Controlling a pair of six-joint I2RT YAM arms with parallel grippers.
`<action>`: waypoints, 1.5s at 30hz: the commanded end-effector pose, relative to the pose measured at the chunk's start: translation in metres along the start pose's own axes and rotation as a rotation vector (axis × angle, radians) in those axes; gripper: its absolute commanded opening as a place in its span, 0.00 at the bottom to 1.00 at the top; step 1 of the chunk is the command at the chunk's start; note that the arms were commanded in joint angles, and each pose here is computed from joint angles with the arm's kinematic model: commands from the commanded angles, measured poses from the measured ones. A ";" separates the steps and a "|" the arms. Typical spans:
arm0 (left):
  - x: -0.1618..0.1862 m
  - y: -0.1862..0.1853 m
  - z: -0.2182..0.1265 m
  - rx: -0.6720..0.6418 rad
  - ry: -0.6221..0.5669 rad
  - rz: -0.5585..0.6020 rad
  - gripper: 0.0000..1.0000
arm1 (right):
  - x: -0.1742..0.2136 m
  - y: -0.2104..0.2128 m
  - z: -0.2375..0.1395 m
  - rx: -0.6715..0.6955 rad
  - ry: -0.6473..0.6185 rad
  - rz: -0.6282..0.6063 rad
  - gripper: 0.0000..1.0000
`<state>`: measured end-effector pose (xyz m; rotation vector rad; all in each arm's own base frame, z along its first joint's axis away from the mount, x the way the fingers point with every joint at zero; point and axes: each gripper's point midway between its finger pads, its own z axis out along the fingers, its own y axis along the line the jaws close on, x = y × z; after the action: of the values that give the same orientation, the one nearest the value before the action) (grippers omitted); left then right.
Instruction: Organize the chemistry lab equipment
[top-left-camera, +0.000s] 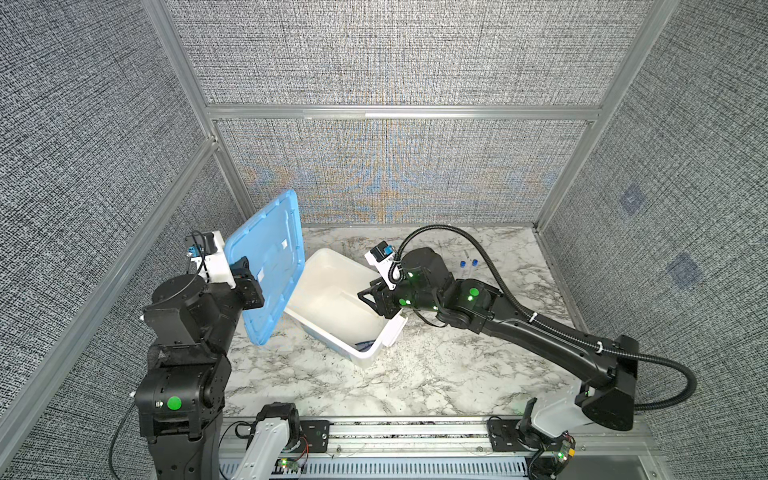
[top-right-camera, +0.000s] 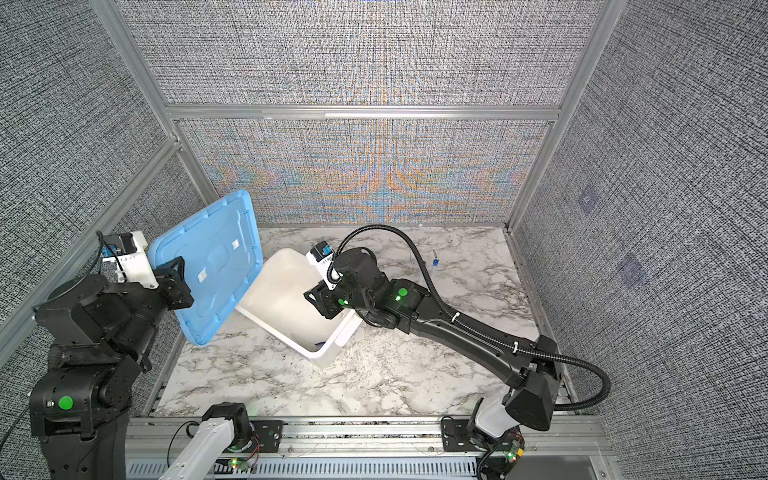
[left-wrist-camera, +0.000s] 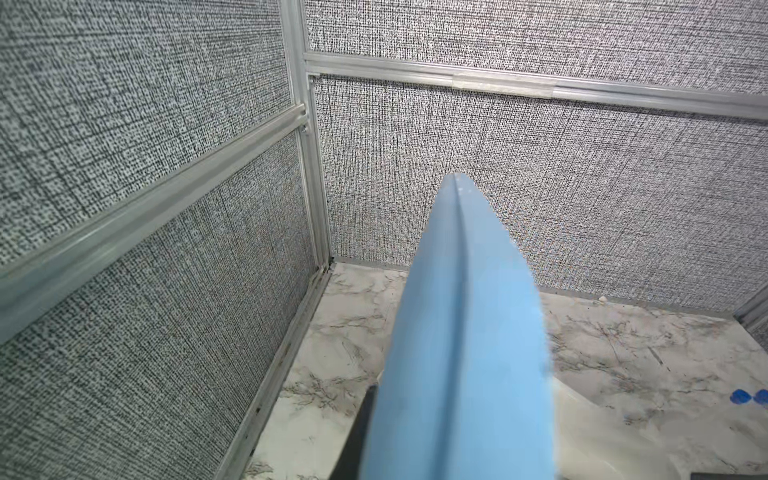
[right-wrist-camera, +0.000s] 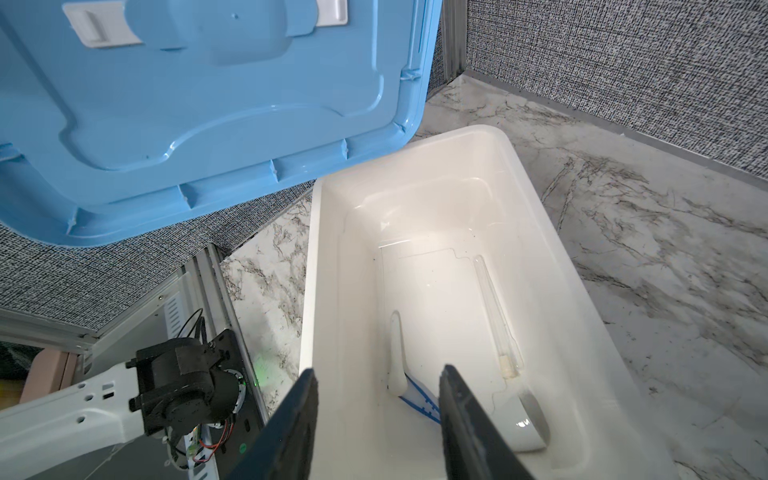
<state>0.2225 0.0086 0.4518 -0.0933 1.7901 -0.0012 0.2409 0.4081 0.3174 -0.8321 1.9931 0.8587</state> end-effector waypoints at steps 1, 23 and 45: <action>0.000 -0.004 0.005 0.020 0.023 0.088 0.00 | -0.010 0.007 0.002 -0.040 -0.041 0.018 0.46; 0.021 -0.045 0.048 0.215 0.069 0.280 0.00 | 0.006 -0.011 0.004 -0.051 0.006 0.070 0.46; 0.095 -0.091 0.048 0.449 0.137 0.345 0.00 | -0.066 -0.027 0.040 -0.440 -0.118 1.077 0.99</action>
<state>0.2644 -0.0739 0.3706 0.5287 1.8160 -0.0571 0.3103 0.4229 0.2948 0.0370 2.2761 1.6110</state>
